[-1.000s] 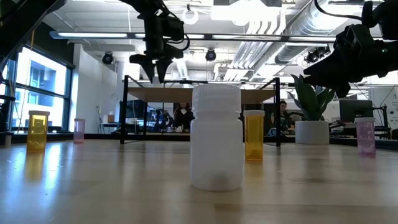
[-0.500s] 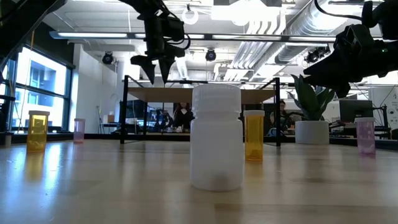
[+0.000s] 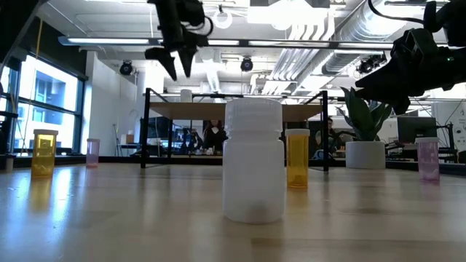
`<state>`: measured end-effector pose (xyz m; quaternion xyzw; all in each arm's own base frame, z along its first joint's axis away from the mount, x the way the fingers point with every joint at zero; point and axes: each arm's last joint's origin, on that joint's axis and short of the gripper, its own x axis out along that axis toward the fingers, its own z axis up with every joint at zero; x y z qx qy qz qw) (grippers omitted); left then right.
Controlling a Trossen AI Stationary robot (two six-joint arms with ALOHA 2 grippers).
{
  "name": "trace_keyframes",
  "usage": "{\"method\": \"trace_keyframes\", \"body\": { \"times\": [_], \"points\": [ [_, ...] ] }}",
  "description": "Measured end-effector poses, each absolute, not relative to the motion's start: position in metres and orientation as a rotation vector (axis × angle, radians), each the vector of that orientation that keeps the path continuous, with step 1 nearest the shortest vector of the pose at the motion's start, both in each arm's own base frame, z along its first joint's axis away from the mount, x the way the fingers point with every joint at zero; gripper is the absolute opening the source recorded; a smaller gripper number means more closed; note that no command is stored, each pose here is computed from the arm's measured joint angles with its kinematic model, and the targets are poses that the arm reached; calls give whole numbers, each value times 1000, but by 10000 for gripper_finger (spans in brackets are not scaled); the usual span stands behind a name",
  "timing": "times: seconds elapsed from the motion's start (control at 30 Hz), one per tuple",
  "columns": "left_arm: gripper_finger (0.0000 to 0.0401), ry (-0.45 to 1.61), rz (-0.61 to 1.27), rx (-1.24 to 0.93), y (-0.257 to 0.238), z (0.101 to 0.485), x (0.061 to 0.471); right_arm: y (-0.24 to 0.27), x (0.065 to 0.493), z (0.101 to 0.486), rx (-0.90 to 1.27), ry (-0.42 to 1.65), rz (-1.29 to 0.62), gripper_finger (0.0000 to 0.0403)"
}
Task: Pick and place medicine bottles onto shelf by color
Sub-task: Put the top right yellow pill bottle on the shelf
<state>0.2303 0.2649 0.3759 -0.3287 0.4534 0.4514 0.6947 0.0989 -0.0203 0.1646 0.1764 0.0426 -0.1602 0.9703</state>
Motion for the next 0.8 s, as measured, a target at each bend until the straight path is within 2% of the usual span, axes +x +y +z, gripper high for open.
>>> {"method": "trace_keyframes", "body": {
  "times": [0.2, 0.43, 0.8],
  "points": [
    [216, 931, 912, -657, 228, 410, 224, -20, 99, 165, 356, 86, -324, 145],
    [216, 891, 832, -503, 176, 433, 235, -20, 99, 165, 356, 86, -324, 145],
    [216, 827, 769, -561, 132, 377, 249, -20, 99, 165, 357, 85, -324, 145]
  ]
}}
